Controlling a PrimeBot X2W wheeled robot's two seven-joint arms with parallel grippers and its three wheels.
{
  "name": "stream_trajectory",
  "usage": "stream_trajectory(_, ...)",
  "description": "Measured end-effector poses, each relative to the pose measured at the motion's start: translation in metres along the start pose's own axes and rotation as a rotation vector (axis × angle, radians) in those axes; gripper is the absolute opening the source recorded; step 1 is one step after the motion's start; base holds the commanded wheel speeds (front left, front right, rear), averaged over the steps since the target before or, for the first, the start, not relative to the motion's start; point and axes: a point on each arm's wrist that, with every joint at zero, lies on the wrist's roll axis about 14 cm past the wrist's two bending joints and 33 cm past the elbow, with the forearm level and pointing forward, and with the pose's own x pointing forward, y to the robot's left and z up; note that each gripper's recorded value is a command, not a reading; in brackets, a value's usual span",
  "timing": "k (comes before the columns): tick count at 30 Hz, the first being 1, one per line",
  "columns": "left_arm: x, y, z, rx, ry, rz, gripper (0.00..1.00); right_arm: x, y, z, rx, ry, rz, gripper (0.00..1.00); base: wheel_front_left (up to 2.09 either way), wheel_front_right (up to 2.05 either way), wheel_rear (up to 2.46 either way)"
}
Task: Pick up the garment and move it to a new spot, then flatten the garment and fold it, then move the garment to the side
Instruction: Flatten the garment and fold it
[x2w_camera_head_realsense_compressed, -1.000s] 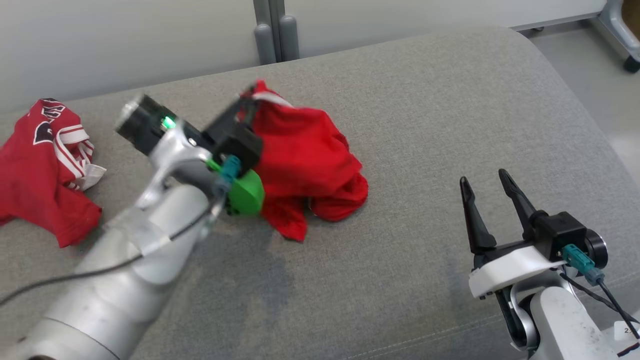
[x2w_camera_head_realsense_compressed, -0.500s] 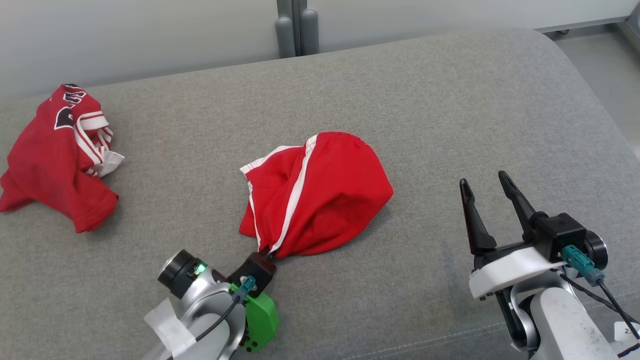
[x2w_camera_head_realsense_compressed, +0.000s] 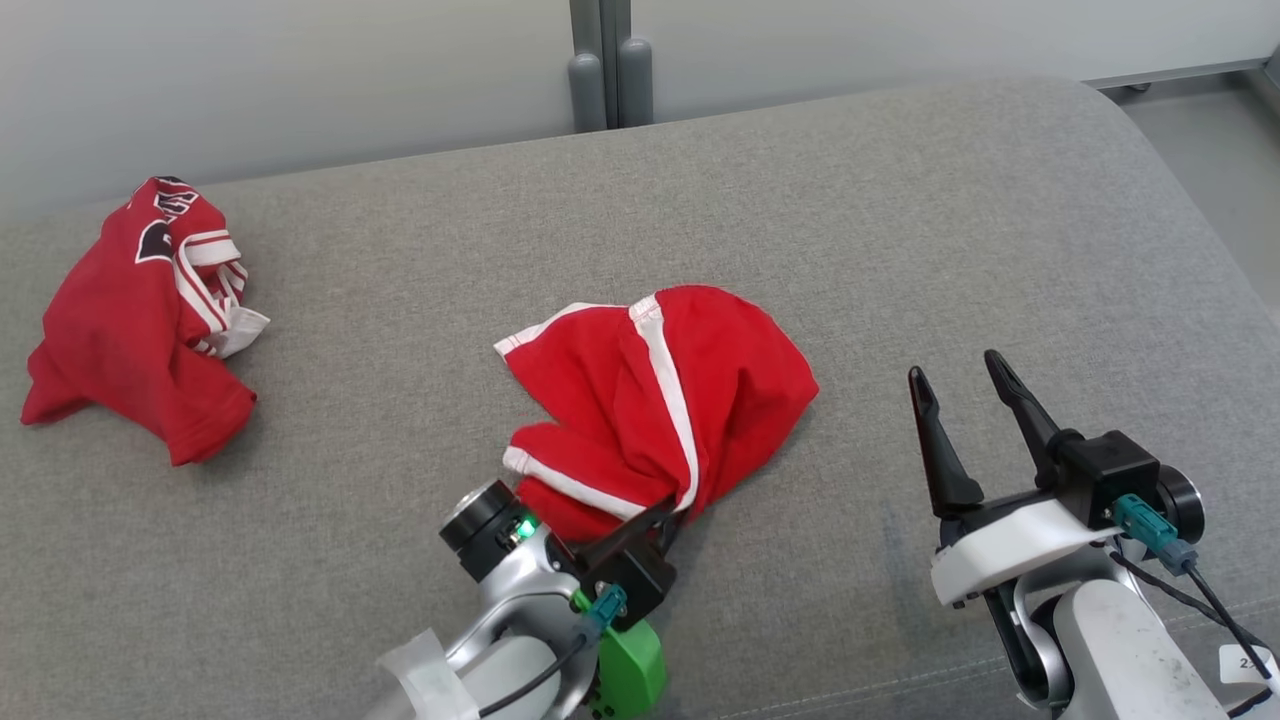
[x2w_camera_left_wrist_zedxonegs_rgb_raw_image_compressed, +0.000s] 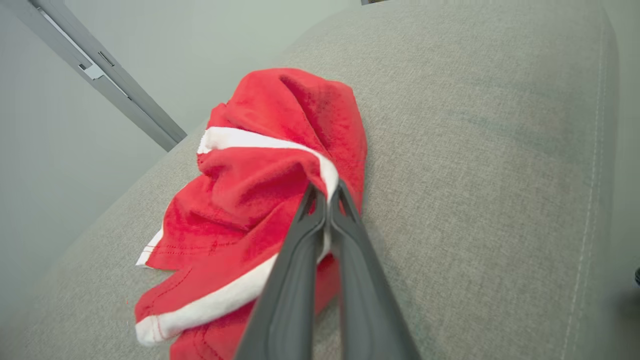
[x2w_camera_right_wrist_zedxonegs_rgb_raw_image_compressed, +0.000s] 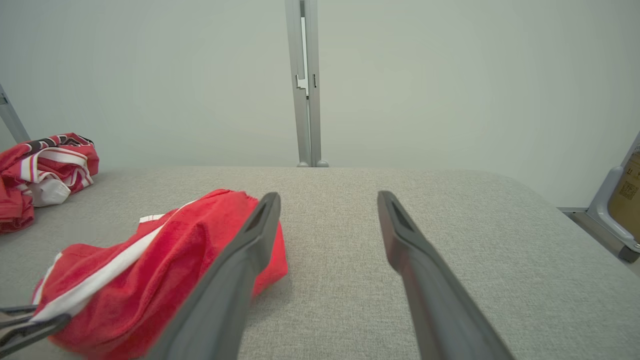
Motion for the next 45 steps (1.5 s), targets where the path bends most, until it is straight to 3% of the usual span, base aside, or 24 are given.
stream_trajectory(3,-0.001,-0.012,0.001,-0.023,-0.006,-0.032,0.00,-0.001,0.000,-0.001,0.000,0.003,0.000,1.00,0.00,0.00,0.00)
stream_trajectory(4,-0.003,-0.013,-0.001,-0.037,0.002,-0.030,0.25,-0.001,0.000,-0.001,0.000,0.004,0.002,1.00,0.00,0.00,0.00)
stream_trajectory(5,-0.005,-0.014,-0.004,-0.063,0.012,-0.020,0.84,-0.001,0.000,-0.001,0.000,0.005,0.003,1.00,0.00,0.00,0.00)
stream_trajectory(6,-0.007,-0.013,-0.008,-0.091,0.021,-0.008,1.00,-0.001,0.000,-0.001,0.000,0.005,0.003,1.00,0.00,0.00,0.00)
stream_trajectory(14,-0.018,0.042,-0.010,-0.234,0.010,0.214,1.00,-0.006,0.001,-0.005,0.001,0.018,0.002,1.00,0.00,0.00,0.00)
stream_trajectory(18,-0.047,0.071,-0.042,-0.270,0.088,0.328,1.00,-0.006,0.002,-0.004,0.001,0.014,0.006,1.00,0.00,0.00,0.00)
stream_trajectory(24,-0.070,0.087,-0.069,-0.338,0.153,0.418,1.00,-0.006,0.003,-0.005,0.001,0.016,0.009,1.00,0.00,0.00,0.00)
stream_trajectory(45,-0.049,0.068,-0.086,-0.354,0.208,0.309,1.00,-0.015,-0.011,-0.012,-0.011,0.042,-0.023,1.00,0.00,0.00,0.00)
